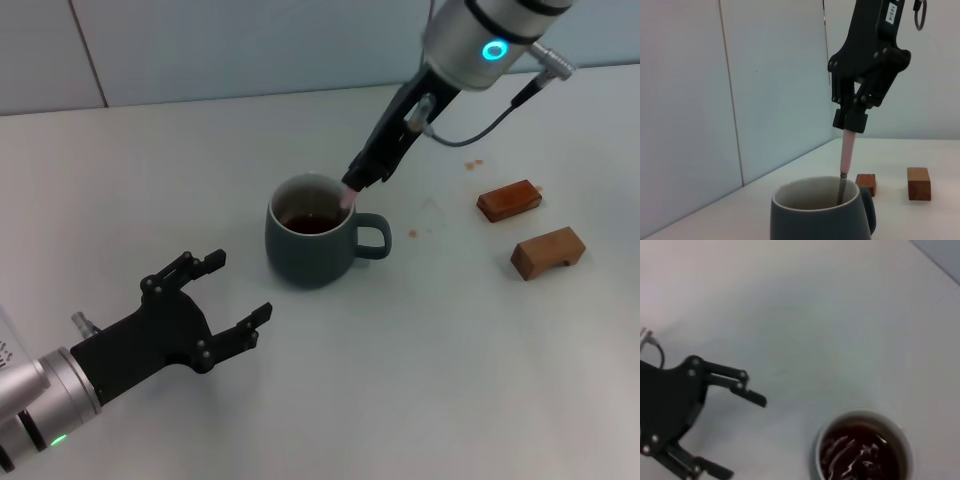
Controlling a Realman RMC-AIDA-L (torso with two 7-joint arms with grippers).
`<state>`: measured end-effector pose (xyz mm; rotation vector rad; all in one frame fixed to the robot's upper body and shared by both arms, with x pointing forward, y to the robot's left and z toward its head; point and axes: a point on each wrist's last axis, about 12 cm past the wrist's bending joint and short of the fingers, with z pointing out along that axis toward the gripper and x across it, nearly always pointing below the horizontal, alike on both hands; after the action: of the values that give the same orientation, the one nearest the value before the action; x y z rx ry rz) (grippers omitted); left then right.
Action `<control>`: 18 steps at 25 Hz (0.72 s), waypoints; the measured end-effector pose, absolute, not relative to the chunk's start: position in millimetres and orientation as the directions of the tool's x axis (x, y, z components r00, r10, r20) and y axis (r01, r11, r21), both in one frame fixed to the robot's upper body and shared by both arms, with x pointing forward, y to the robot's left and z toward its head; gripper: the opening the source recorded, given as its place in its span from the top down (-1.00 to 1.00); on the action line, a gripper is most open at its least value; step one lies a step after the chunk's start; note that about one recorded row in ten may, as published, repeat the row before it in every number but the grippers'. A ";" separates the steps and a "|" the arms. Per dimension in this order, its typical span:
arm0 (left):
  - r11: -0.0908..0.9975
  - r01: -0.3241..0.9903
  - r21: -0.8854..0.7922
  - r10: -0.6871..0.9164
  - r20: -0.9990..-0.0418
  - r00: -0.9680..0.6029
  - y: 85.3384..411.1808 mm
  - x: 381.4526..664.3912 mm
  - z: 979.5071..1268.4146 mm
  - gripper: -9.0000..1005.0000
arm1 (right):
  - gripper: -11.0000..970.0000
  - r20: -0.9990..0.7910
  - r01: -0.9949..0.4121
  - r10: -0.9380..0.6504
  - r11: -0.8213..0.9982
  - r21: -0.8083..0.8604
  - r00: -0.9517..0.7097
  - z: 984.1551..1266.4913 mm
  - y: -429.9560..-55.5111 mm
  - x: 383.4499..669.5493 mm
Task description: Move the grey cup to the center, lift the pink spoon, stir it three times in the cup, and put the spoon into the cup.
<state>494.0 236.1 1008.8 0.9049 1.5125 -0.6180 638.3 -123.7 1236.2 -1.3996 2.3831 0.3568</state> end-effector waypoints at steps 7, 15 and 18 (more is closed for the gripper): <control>0.554 0.824 0.118 0.191 -0.982 0.013 235.6 494.6 1009.2 -0.66 | 0.74 -0.515 -0.869 -0.739 0.493 0.024 -0.434 1240.2 -115.2 646.0; 0.554 0.824 0.119 0.191 -0.982 0.013 235.6 495.0 1009.4 -0.66 | 0.73 -0.519 -0.836 -0.698 0.545 0.062 -0.493 1235.0 -134.6 642.6; 0.553 0.824 0.120 0.191 -0.982 0.015 235.3 495.5 1009.8 -0.66 | 0.72 -0.518 -0.827 -0.689 0.559 0.066 -0.507 1233.7 -138.9 640.8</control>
<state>495.5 235.3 1009.8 0.9073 1.5083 -0.6179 640.8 -138.9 1233.7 -1.2249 2.3590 0.4258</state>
